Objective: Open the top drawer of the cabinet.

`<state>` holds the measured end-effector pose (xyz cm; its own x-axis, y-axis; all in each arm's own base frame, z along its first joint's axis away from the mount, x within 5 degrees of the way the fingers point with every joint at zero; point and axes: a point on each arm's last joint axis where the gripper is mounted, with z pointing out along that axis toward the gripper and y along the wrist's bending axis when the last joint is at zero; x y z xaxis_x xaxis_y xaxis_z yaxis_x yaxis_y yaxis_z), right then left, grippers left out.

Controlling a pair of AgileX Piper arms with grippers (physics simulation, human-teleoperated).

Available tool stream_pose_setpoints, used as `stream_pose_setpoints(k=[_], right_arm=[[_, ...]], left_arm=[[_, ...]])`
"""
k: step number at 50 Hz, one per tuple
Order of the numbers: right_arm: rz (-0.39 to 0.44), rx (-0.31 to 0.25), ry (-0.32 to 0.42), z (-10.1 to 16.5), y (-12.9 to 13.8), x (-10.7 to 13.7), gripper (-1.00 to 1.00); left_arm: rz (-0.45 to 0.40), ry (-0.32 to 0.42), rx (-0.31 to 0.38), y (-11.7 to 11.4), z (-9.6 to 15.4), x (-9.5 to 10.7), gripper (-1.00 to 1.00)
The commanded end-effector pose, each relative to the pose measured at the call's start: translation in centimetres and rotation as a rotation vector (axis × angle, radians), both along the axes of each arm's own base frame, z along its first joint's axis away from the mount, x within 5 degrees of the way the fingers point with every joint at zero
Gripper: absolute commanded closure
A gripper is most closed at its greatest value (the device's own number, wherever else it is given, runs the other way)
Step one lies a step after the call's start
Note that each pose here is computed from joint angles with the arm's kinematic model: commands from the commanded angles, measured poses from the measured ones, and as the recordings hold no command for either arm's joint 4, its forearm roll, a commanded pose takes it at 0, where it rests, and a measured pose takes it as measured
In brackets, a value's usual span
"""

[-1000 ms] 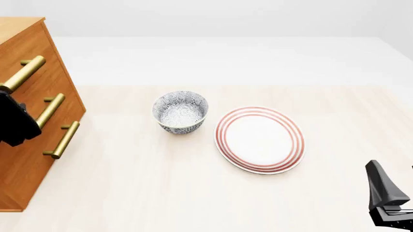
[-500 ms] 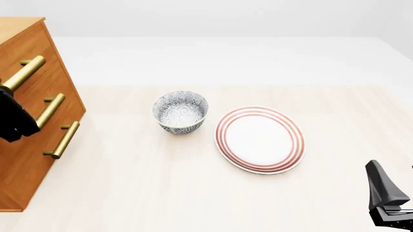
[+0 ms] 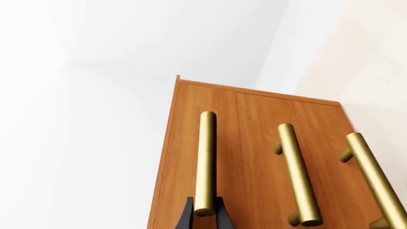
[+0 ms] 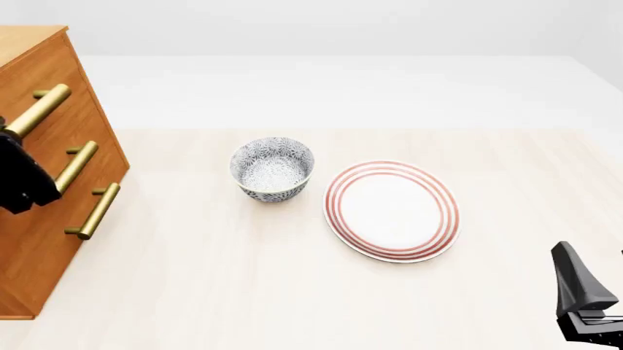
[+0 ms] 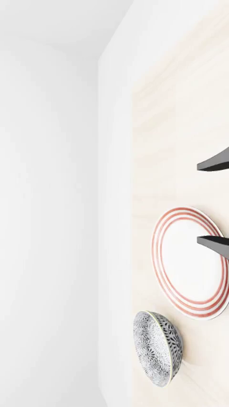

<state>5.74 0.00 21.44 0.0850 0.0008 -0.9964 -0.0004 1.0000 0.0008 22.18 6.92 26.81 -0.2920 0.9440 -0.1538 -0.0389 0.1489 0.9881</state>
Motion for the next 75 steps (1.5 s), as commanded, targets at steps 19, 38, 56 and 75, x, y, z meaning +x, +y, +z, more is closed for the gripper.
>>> stream_pose_setpoints(k=[19,38,56,75], right_arm=[[0.000,0.000,0.000,0.0,0.0,0.0,-1.00],[0.000,0.000,0.000,0.0,0.0,0.0,-1.00],[0.000,0.000,0.000,0.0,0.0,0.0,-1.00],[0.000,0.000,0.000,0.0,0.0,0.0,-1.00]], left_arm=[[-0.064,0.010,0.032,-1.6,0.2,0.3,1.00],[-0.131,-0.011,0.062,-3.2,0.4,0.0,1.00],[-0.196,-0.020,0.098,-4.6,-0.2,0.2,1.00],[-0.245,-0.041,0.120,-5.8,0.4,-0.3,1.00]])
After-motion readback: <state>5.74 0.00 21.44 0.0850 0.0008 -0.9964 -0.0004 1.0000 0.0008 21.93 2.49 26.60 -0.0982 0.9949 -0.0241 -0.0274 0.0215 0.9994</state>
